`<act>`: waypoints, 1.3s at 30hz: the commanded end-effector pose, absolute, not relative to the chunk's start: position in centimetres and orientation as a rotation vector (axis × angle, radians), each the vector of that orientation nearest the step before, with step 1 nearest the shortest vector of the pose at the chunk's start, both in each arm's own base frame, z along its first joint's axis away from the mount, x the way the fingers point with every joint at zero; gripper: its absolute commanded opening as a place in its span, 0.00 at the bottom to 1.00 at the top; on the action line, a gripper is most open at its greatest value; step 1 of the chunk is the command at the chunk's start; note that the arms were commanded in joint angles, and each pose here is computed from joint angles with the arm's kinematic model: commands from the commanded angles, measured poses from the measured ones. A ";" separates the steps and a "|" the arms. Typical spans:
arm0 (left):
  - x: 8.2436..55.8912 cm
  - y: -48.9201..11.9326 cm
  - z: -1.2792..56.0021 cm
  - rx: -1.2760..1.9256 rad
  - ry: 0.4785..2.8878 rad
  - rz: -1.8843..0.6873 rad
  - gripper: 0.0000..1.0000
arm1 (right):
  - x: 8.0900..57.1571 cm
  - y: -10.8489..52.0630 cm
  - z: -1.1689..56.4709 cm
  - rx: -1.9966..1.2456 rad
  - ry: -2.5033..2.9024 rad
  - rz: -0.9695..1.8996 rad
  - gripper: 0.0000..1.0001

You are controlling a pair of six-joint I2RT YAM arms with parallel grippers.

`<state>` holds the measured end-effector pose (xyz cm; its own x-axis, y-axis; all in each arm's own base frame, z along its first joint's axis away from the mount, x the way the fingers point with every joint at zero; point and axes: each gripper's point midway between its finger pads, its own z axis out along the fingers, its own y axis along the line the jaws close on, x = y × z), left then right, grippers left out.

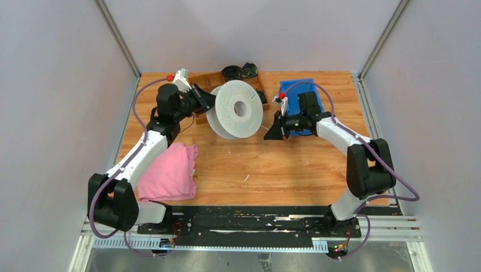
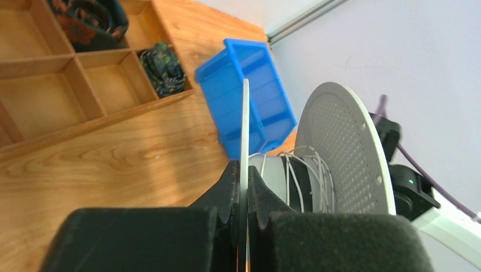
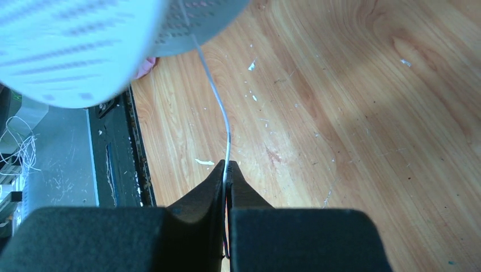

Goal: Wrap the cables
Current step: Wrap the cable around the cable reel.

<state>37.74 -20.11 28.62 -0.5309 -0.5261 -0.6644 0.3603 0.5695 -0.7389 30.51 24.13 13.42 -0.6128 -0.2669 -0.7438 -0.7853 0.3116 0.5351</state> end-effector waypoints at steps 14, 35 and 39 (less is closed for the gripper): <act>39.9 -18.1 23.4 -0.714 1.990 -1.220 0.00 | 25.8 28.6 16.9 -1.076 1.976 1.251 0.01; 40.5 -18.3 22.7 -0.816 1.936 -1.392 0.00 | 26.0 30.8 17.5 -1.019 1.964 1.368 0.11; 40.5 -18.2 22.6 -0.815 1.937 -1.388 0.00 | 26.2 30.7 17.8 -1.024 1.977 1.365 0.20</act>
<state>40.18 -18.01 20.86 -0.6171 -0.7761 -0.1297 -0.1852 0.3034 -0.9347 26.48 30.20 16.37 -0.6018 -0.2786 -0.7485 -0.7981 0.2443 0.5507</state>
